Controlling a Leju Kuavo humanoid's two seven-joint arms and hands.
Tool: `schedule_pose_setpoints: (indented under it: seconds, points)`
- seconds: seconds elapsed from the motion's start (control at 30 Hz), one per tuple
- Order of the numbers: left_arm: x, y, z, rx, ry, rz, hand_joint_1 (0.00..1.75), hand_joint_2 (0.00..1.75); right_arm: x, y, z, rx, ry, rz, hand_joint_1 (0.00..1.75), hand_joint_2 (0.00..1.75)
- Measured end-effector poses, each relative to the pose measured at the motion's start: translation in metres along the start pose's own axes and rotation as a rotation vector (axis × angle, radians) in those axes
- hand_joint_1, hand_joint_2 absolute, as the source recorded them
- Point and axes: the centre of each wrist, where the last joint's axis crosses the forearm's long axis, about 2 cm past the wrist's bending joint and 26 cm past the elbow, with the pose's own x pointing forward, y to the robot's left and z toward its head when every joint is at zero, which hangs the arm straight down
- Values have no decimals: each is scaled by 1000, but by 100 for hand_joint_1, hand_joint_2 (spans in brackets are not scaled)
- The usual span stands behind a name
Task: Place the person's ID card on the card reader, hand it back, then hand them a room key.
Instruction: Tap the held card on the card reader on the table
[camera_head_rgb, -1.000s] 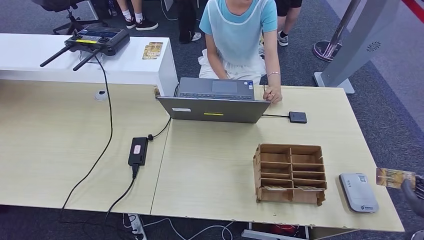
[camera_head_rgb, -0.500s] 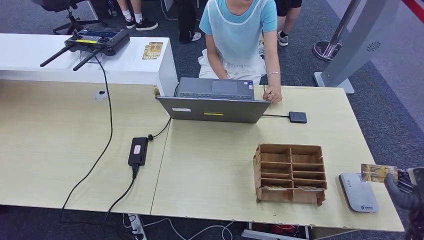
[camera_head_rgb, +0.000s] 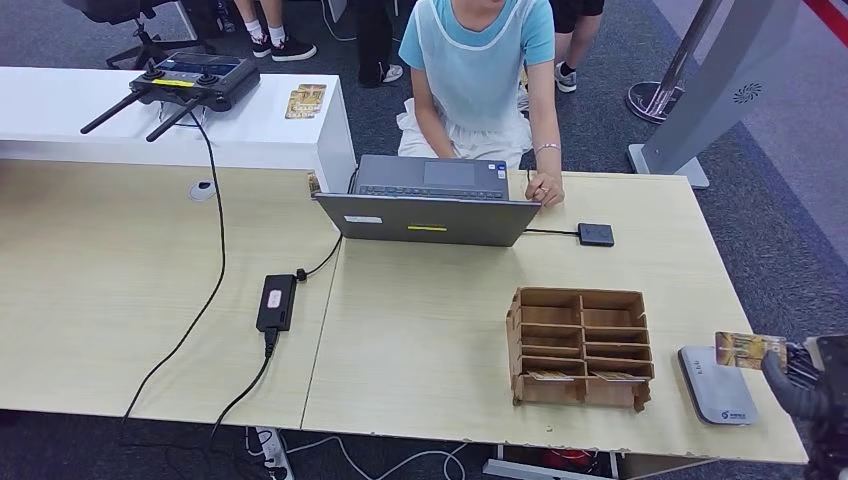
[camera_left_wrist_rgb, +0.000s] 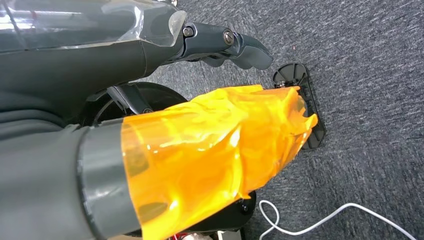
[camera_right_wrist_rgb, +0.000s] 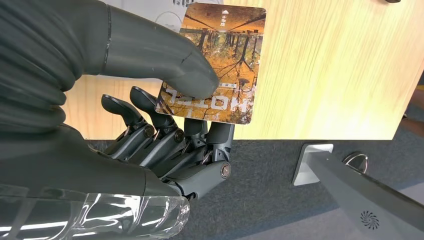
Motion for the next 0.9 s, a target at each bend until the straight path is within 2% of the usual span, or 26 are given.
schedule_pose_setpoints:
  seconds: [0.9]
  points:
    - [1, 0, 0, 1, 0, 6, 0, 0, -10, 3, 8, 14, 48, 32, 175, 175]
